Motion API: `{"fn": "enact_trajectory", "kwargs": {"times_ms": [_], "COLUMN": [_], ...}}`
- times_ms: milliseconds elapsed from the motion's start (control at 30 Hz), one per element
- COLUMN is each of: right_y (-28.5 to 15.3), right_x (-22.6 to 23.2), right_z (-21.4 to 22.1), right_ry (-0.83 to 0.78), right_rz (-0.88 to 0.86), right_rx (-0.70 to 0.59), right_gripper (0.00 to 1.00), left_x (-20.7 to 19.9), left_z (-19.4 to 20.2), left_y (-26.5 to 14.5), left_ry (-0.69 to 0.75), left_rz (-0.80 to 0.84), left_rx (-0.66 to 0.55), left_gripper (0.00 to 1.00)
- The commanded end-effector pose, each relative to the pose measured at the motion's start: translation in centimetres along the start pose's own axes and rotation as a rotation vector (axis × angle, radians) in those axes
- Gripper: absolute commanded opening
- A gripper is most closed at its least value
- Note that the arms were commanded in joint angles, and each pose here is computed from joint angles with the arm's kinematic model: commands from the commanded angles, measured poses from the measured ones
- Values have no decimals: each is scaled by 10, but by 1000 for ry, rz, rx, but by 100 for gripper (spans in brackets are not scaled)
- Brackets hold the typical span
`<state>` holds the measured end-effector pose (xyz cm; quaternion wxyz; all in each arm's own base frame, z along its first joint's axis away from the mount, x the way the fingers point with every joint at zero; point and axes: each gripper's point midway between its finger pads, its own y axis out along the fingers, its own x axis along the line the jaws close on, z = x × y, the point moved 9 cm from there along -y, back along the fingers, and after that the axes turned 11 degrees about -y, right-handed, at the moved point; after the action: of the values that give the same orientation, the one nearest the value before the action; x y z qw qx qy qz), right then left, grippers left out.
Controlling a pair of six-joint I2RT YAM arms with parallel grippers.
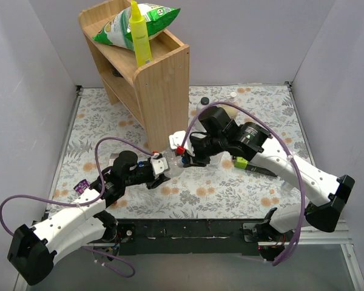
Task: Screw on the bottle caps
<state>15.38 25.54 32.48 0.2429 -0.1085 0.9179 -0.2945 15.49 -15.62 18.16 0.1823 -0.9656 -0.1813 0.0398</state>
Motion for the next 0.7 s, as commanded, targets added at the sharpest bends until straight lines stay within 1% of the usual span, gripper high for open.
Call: {"fn": "enact_trajectory", "kwargs": {"times_ms": [0,33,67,133,167,267,433,567,667], "right_y": [31,33,39,46,47,51,52,52,49], "right_x": [1,-2,-10,-17,-23,-38,-52,-54,-56], "right_z": [-2,-3,-6,-8,-13,-7,-1,7,10], "right_ry": [321,374,509,591,588,693,799,842,847], "right_rz": [-85,-73,-51,-62,-50,-21,-58,-51,-49], "right_rx": [44,55,66,55,34,31,-19,-7,-22], "right_gripper": [1,1,1,1,1,1,1,1,1], "left_x": [14,17,18,18,18,19,22,24,25], "left_z": [-74,-76,-78,-80,-81,-81,-78,-71,-63], "left_y": [-8,-6,-7,-7,-7,-6,-5,-4,-3], "left_ry": [37,19,4,-18,-27,-60,-89,-87,-103], "left_rz": [-145,-168,-188,-187,-192,-202,-236,-255,-276], "left_rx": [-333,-344,-350,-360,-364,-368,-358,-330,-311], "left_gripper": [0,0,0,0,0,0,0,0,0]}}
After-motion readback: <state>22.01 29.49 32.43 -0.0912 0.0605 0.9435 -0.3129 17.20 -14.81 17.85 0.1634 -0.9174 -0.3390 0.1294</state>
